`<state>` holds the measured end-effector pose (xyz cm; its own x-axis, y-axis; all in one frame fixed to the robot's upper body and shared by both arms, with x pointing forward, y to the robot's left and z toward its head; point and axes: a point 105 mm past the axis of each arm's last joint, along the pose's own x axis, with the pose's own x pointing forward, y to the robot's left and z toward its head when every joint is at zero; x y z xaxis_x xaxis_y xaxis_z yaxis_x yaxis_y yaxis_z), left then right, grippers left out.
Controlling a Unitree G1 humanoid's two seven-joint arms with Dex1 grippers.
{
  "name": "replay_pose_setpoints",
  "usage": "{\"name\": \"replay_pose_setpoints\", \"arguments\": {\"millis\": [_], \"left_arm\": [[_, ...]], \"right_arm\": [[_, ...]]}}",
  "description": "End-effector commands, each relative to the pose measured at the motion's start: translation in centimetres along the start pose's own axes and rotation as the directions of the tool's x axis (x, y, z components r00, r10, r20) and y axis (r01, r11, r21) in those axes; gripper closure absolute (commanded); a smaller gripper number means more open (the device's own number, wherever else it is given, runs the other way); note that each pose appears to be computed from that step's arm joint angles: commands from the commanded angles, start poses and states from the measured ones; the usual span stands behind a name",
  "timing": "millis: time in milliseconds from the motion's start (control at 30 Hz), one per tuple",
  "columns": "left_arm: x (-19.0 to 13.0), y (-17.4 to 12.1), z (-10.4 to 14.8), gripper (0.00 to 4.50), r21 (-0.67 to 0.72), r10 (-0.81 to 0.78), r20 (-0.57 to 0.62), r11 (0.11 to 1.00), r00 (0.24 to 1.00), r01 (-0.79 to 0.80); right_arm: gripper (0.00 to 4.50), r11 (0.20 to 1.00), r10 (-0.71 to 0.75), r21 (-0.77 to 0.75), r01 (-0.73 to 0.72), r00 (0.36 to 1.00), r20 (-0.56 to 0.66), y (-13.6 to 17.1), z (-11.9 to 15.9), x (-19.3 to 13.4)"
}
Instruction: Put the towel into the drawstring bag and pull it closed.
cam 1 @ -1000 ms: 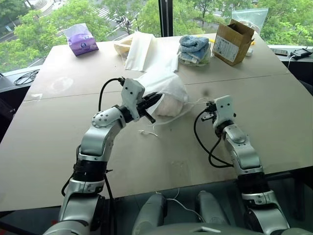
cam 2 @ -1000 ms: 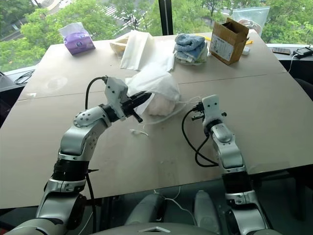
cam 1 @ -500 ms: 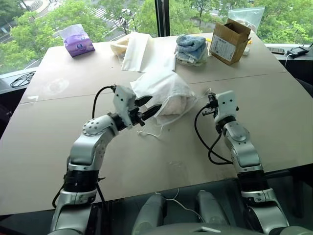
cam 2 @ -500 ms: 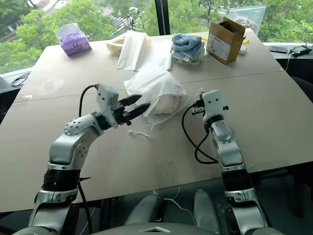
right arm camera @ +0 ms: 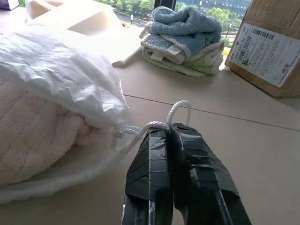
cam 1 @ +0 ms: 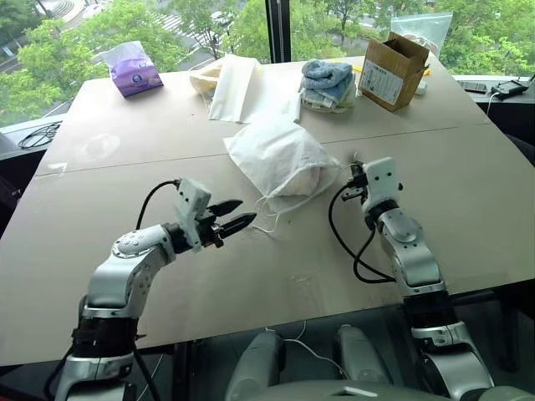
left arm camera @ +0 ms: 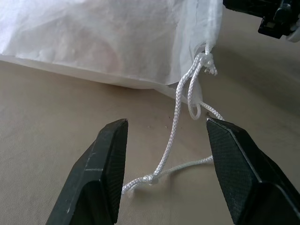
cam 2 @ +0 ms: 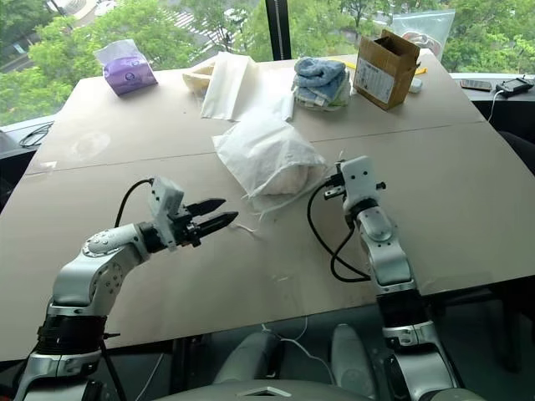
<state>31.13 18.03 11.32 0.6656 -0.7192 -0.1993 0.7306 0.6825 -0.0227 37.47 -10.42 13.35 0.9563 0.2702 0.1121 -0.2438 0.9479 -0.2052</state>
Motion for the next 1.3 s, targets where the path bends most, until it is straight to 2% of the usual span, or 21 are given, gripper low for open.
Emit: {"name": "replay_pose_setpoints", "arguments": {"millis": [33, 433, 533, 600, 633, 667, 767, 867, 967, 1067, 1167, 1300], "left_arm": [[0.4, 0.3, 0.8, 1.79, 0.080, -0.022, 0.001, 0.997, 1.000, 0.021], [2.5, 0.1, -0.3, 1.79, 0.155, -0.069, -0.030, 0.985, 0.997, 0.073], [2.9, 0.1, -0.1, 2.66, 0.157, -0.061, 0.002, 0.986, 0.998, 0.060], [3.0, 0.0, 0.0, 3.56, 0.160, -0.060, 0.010, 0.986, 0.998, 0.057], [3.0, 0.0, -0.1, 3.83, 0.160, -0.058, 0.012, 0.986, 0.998, 0.055], [3.1, 0.1, -0.3, 4.42, 0.174, -0.041, 0.007, 0.984, 0.999, 0.039], [3.0, 0.9, -0.6, 4.47, 0.197, 0.032, 0.014, 0.980, 0.999, -0.034], [2.3, 2.8, 0.1, 4.47, 0.241, 0.189, 0.082, 0.949, 0.979, -0.203], [1.2, 5.3, 1.3, 4.47, 0.272, 0.379, 0.176, 0.868, 0.909, -0.415], [-0.5, 7.7, 2.8, 4.47, 0.304, 0.548, 0.265, 0.733, 0.793, -0.608], [-3.6, 10.6, 4.7, 4.47, 0.277, 0.734, 0.359, 0.507, 0.577, -0.817], [-8.0, 13.1, 6.2, 4.47, 0.246, 0.858, 0.418, 0.209, 0.298, -0.946]], "right_arm": [[4.50, 1.000, 0.004, -0.007, -0.003, 0.999, 0.052, 0.0, 1.4, 0.1], [4.50, 1.000, -0.013, -0.019, 0.014, 0.999, 0.051, -0.7, 1.4, -0.3], [4.50, 1.000, -0.017, -0.017, 0.018, 0.999, 0.049, -0.7, 1.4, -0.4], [4.50, 1.000, -0.019, -0.016, 0.019, 0.999, 0.047, -0.6, 1.3, -0.5], [4.50, 1.000, -0.020, -0.015, 0.021, 0.999, 0.046, -0.6, 1.3, -0.5], [4.50, 1.000, -0.024, -0.015, 0.024, 0.999, 0.044, -0.7, 1.2, -0.5], [4.50, 0.999, -0.048, -0.010, 0.048, 0.998, 0.039, -1.1, 1.1, -0.6], [4.50, 0.991, -0.131, 0.016, 0.130, 0.991, 0.040, -2.6, 1.1, -1.0], [4.50, 0.968, -0.248, 0.052, 0.245, 0.968, 0.039, -4.7, 1.0, -1.5], [4.50, 0.923, -0.379, 0.082, 0.376, 0.925, 0.028, -7.2, 0.9, -2.1], [4.50, 0.853, -0.511, 0.135, 0.505, 0.859, 0.013, -9.7, 0.9, -2.8], [4.50, 0.742, -0.654, 0.179, 0.646, 0.756, -0.019, -12.4, 0.7, -4.0]]}}
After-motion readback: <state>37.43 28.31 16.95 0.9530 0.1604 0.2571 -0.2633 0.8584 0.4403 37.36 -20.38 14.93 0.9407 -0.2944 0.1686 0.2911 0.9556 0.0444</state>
